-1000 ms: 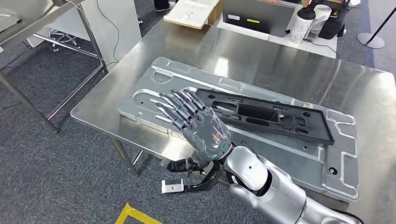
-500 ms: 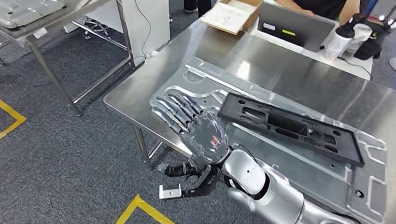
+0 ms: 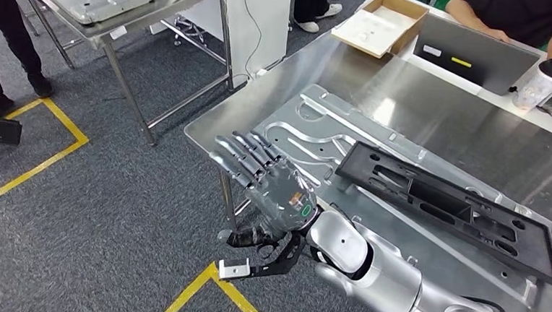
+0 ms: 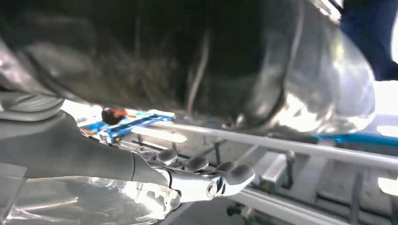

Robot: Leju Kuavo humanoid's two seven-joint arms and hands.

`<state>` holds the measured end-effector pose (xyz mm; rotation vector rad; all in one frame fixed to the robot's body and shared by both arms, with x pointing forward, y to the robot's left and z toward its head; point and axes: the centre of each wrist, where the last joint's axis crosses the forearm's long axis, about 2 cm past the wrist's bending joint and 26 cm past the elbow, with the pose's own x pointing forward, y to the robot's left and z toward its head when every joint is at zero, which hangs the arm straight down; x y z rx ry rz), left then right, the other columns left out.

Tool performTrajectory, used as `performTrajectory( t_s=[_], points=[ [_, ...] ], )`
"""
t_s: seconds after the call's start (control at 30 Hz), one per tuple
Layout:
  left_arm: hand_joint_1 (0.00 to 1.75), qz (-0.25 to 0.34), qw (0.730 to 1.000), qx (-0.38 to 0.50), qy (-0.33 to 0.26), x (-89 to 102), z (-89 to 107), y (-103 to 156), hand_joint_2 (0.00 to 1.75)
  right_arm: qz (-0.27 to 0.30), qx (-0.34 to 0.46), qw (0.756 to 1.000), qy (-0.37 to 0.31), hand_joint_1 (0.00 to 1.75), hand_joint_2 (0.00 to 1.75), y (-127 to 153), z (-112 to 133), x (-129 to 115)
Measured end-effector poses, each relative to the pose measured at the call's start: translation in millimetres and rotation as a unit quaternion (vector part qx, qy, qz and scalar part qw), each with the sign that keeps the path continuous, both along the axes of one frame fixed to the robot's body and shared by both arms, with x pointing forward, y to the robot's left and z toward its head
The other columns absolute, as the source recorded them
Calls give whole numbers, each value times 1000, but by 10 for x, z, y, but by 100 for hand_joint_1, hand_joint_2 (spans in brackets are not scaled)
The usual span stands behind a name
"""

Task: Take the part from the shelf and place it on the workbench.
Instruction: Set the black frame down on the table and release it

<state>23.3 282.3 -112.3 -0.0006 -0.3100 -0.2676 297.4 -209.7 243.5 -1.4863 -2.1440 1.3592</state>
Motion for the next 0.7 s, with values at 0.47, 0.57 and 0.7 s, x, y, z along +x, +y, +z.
performTrajectory(
  t_s=[0.47,0.57,0.7],
  points=[
    [0,0,1000,6,1,-15,-2,57,0,6,2,1000,-2,0,0,63,15,14],
    [0,1,1000,6,0,-3,-1,60,0,5,1,1000,-1,0,0,64,10,15],
    [0,1,1000,7,-1,-3,-1,64,0,2,-2,1000,4,0,0,61,-13,17]
  ],
)
